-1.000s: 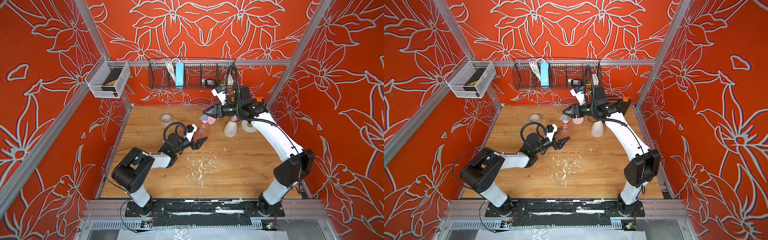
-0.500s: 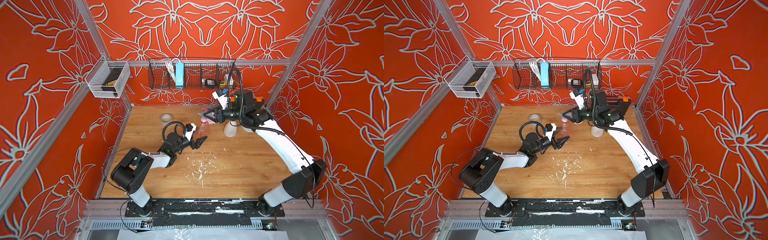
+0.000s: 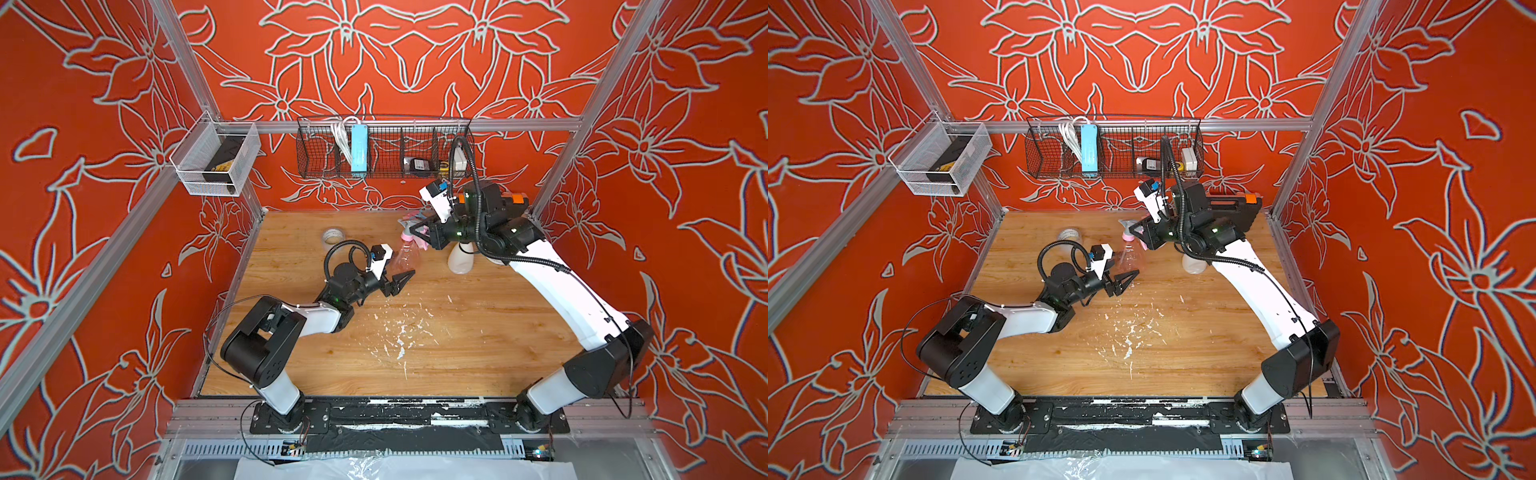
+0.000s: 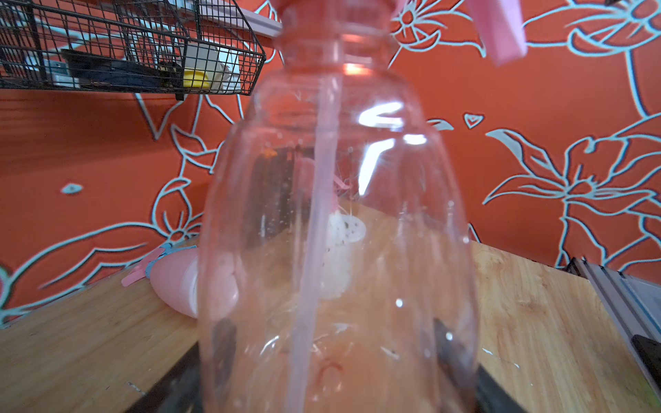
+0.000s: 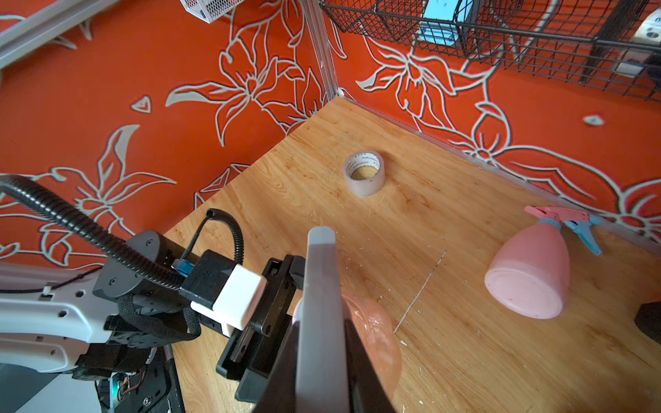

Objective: Attach spray nozzles to spray bottles
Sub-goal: Screw the spray nozzle on the spray bottle.

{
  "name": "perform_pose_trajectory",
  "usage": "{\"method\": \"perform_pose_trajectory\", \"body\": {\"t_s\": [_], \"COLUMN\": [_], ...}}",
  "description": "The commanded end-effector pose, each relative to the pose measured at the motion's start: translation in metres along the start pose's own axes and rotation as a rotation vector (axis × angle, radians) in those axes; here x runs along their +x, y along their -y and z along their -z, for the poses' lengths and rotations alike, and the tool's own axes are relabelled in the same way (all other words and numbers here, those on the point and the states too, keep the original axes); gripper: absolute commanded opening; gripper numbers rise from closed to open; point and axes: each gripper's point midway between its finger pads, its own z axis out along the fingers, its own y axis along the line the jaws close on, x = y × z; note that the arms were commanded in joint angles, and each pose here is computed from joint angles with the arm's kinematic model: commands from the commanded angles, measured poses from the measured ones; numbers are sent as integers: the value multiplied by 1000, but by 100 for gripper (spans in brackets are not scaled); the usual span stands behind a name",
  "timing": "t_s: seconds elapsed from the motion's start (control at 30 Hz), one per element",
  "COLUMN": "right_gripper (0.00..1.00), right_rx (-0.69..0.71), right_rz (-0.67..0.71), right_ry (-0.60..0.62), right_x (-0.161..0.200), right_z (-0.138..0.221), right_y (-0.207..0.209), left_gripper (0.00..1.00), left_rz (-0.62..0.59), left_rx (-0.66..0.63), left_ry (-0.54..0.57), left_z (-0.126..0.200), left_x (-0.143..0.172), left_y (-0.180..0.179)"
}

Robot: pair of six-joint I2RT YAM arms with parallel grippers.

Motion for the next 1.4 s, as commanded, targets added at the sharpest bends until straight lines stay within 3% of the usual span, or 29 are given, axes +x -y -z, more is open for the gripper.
{"method": "perform_pose_trajectory", "body": {"t_s": [0.0,0.2,0.23,0.27,0.4,0.8,1.37], "right_gripper": [20,23,30,44,53,57,51], "right_rx": [3,67,69,75,62,38,-52], "right_rz": [51,99,104,105,96,77,95], "right_ry": [-34,-67,-70,-72,-65,-60,-70], "right_x": [2,1,0,-1,-6,3,-3], "right_z": [3,6,6,7,11,20,-8], "right_y": [-14,-16,-17,-17,-23,-39,-79], "left_gripper": [47,46,46,46,46,46,45], "left_rz": [-47,-53,-54,-55,-60,-57,-58], "left_rx": [-6,-32,-34,-34,-48,-101,-88], "left_ry": [70,65,62,61,56,46,58], "left_z": [-2,-4,-4,-4,-3,-2,2], "left_x": [-34,-34,-33,-33,-31,-29,-36], "left_y": [-1,-7,-7,-7,-9,-18,-13]}}
